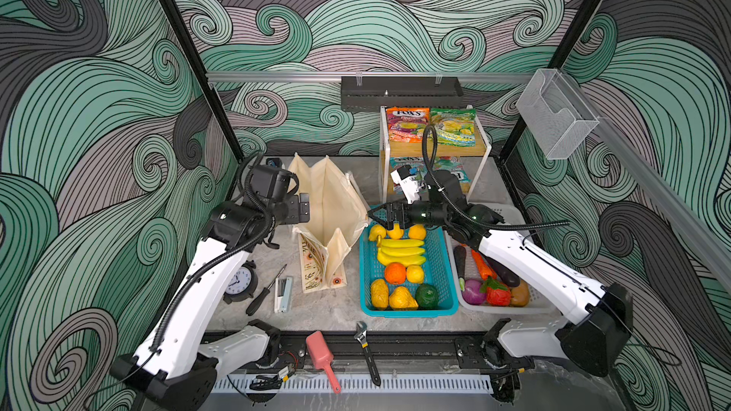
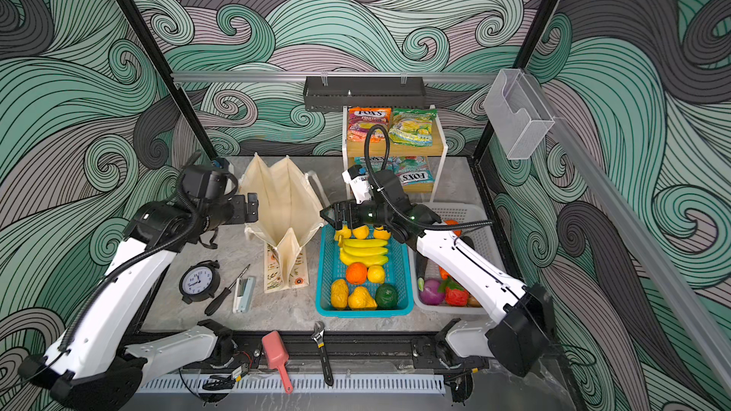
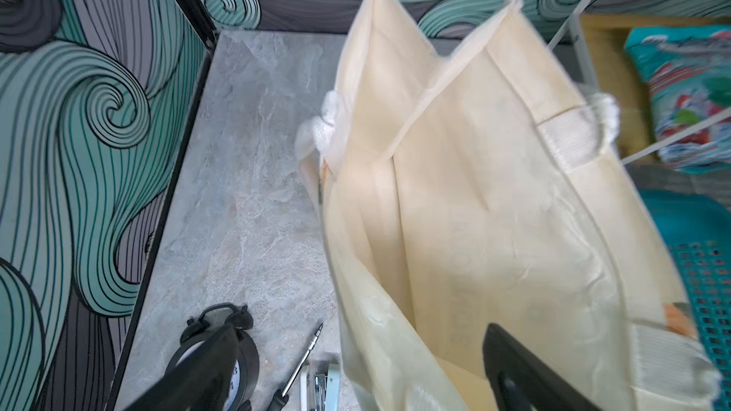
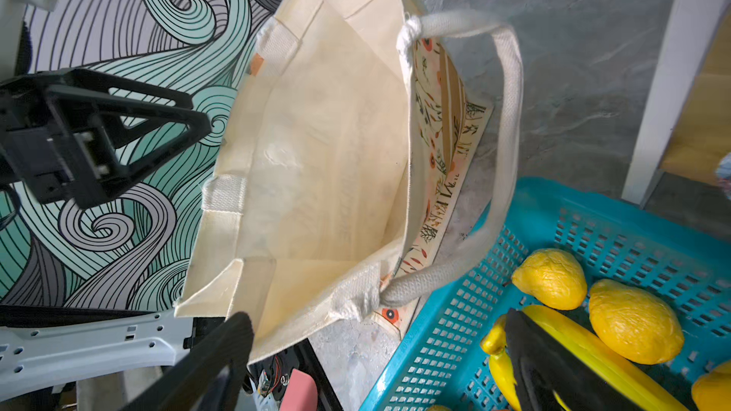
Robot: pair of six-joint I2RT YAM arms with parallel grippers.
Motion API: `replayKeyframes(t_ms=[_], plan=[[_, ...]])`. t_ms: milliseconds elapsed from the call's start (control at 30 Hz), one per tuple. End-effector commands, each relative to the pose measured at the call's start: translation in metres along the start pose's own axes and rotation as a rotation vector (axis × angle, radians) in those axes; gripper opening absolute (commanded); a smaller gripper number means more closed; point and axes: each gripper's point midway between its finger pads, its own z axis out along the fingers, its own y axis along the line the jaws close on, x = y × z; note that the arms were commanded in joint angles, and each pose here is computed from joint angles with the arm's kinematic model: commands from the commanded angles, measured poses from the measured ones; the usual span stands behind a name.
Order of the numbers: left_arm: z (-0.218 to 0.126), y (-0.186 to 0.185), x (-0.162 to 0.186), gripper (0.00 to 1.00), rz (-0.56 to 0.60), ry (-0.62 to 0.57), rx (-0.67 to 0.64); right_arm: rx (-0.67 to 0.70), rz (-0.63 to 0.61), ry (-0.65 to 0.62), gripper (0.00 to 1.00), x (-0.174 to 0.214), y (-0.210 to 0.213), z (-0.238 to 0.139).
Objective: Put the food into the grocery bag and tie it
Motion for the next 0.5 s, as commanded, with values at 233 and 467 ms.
replayKeyframes(t_ms=[233,467], plan=[[0.040,-0.002,0.015,0.47,0.006,0.075,-0.017,0.044,0.050,0.015,0.98,-0.004,-0.005,0.040],[0.039,-0.018,0.031,0.00,-0.004,0.120,0.093,0.127,0.065,0.076,0.78,-0.001,-0.012,0.080]])
